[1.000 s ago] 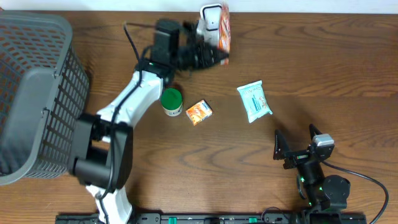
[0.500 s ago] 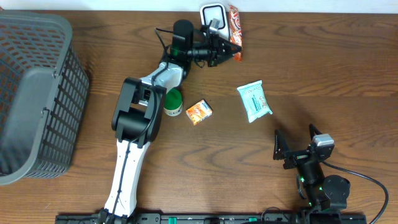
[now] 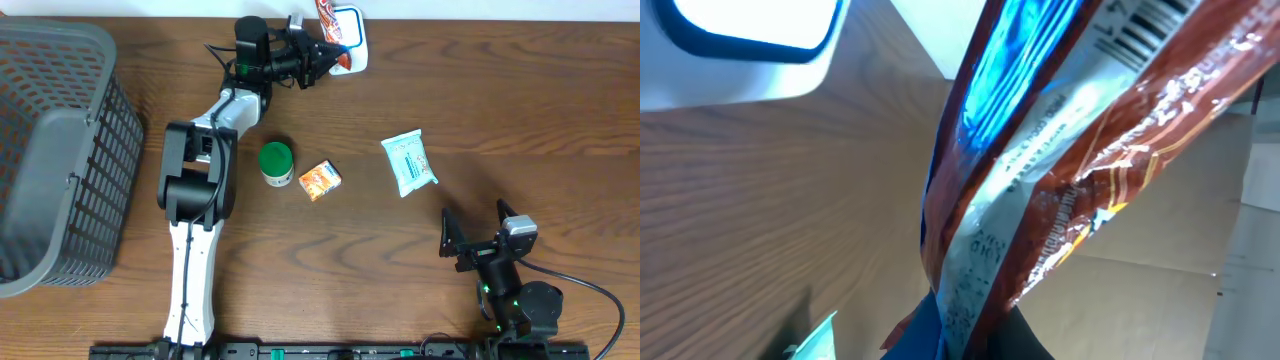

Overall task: Scan the item barcode
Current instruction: 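Carry the red bar up to the front of the scanner, then hold the red bar in front of the scanner window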

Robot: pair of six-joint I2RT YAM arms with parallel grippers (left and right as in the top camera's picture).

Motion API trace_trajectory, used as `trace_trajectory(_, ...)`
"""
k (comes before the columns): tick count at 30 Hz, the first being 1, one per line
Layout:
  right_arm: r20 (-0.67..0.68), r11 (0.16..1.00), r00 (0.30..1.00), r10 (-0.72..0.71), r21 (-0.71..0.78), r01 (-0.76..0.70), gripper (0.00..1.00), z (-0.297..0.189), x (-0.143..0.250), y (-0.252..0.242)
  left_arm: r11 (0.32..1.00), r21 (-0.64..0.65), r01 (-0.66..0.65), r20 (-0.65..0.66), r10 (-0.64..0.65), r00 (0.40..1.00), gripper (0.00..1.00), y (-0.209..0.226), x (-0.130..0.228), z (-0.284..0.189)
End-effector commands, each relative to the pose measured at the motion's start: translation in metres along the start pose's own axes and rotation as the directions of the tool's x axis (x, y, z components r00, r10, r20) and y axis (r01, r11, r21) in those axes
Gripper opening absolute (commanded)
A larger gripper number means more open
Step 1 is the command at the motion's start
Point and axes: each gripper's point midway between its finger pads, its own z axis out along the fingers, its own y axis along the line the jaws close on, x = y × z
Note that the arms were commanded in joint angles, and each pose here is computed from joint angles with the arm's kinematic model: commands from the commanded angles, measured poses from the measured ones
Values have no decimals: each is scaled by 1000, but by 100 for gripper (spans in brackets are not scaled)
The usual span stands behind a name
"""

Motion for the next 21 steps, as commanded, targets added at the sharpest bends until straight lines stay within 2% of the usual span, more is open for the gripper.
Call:
trace_trajectory(1,-4,1000,1000,10,-10,-10,99,0,1,2,1000,6,-10,-17,10,1000,8,-3,5,10)
trace_trajectory(6,-4,1000,1000,10,-10,-10,99,0,1,2,999,-14,51,-26,-52,998,7,22,7,17)
trace_trajectory(14,-4,1000,1000,10,-10,-10,99,0,1,2,1000,-3,27,-17,-27,999,8,24,7,23)
trace_trajectory(21,-4,1000,1000,10,-10,-10,99,0,1,2,999,-19,49,-27,-49,998,7,47,11,31)
